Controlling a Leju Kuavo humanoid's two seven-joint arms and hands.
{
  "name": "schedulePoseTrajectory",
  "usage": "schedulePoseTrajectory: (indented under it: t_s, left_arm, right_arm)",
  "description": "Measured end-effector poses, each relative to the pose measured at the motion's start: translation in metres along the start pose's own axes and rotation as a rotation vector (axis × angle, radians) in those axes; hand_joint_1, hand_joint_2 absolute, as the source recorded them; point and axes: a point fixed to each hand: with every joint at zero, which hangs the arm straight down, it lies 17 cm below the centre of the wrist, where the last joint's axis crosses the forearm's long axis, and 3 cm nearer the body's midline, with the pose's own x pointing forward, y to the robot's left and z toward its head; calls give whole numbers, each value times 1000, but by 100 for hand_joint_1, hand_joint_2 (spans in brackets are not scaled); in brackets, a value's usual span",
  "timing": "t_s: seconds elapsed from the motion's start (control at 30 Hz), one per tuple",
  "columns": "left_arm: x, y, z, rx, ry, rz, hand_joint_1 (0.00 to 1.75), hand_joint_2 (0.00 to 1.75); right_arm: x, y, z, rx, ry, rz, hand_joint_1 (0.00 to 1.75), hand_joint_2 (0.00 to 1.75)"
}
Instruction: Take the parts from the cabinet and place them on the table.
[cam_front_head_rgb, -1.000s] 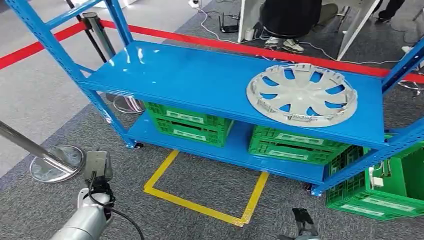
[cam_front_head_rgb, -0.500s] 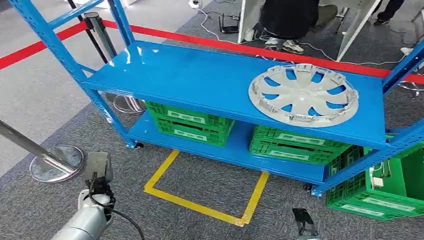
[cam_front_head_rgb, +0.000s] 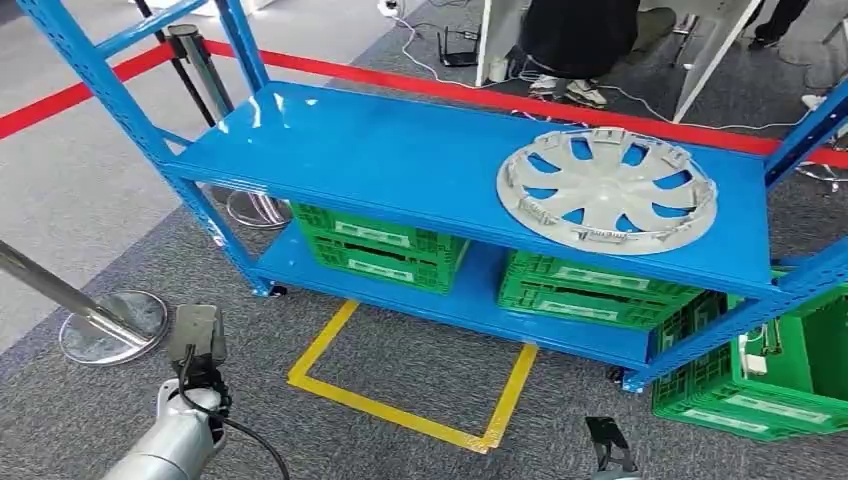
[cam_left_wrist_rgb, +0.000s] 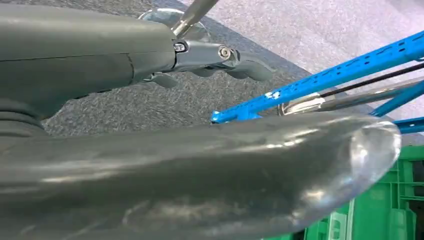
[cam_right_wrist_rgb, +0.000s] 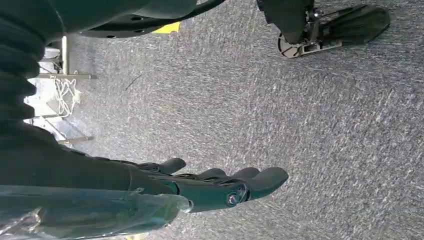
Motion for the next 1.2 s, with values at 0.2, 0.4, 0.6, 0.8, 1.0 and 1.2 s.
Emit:
schedulePoseTrajectory:
  t_s: [0.2,0.4,0.6,0.8,1.0,1.2]
  left_arm:
    - [0,0,0,0,1,0,0,0]
    - [0,-1,0,-2,2,0,0,0]
    - [-169,-103,178,-544,772,-207,0,0]
    - [-189,-107,216,-576,868,-191,0,0]
    - [-163,-78,160,-255,716,183,0,175]
    - [-105,28,47,122,417,441,0,175]
  right_arm:
    - [0,0,0,0,0,0,0,175]
    - [0,0,0,0,0,0,0,0]
    - [1,4,-1,77,9,5,0,0]
    - [0,0,-3,75,10,-6,0,0]
    - [-13,-3,-3,56,-1,-50,0,0]
    - [-32,2,-1,70,11,-45,0,0]
